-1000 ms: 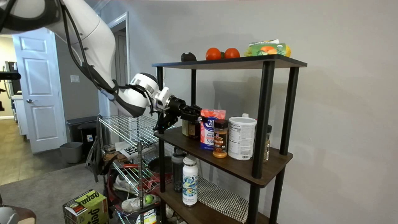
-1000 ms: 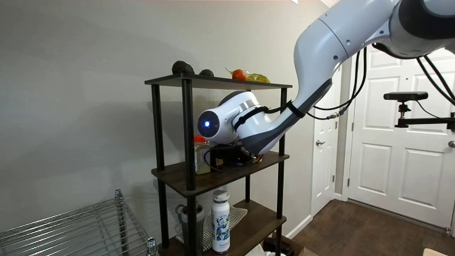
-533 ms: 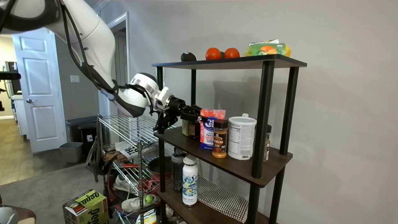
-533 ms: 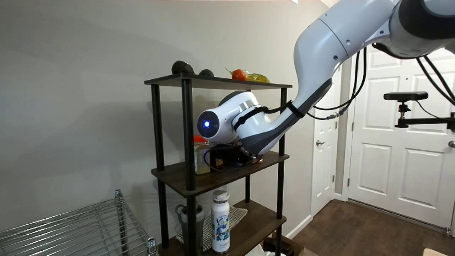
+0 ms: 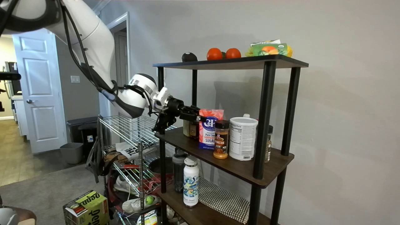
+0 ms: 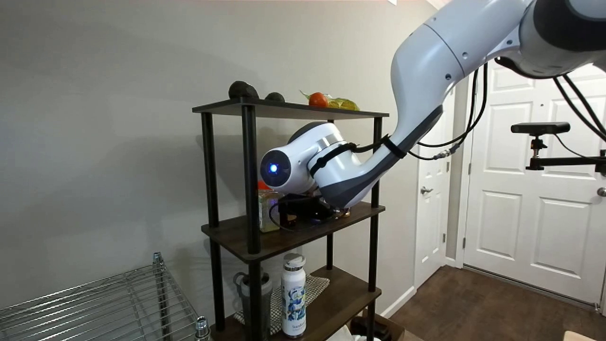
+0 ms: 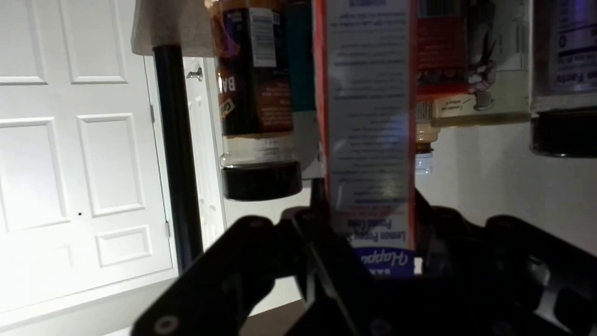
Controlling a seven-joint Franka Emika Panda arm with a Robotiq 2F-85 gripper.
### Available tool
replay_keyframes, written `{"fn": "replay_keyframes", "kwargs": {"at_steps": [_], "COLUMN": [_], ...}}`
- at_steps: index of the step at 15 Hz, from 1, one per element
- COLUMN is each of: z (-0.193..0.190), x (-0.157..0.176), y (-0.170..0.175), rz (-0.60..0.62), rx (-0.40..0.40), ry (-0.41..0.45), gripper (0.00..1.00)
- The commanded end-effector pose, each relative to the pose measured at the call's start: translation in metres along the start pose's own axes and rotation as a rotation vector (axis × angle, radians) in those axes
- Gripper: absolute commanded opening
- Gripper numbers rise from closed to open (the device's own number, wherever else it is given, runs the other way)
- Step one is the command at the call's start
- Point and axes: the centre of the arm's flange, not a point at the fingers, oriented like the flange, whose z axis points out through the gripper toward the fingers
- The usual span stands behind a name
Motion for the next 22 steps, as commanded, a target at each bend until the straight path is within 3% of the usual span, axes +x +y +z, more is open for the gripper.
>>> {"fn": "replay_keyframes", "kwargs": {"at_steps": [1,13,22], "z": [-0.012,-0.044,-0.077], "x": [0.001,-0.004,-0.007], "y": [0.006,0.019,0.040], "rz": [-0.047,-0.060,-0.061], "rx": [0.034,0.049,0.103], "ry": [0.016,0.045,0.035], "gripper": [0.13,0.13,0.13]}}
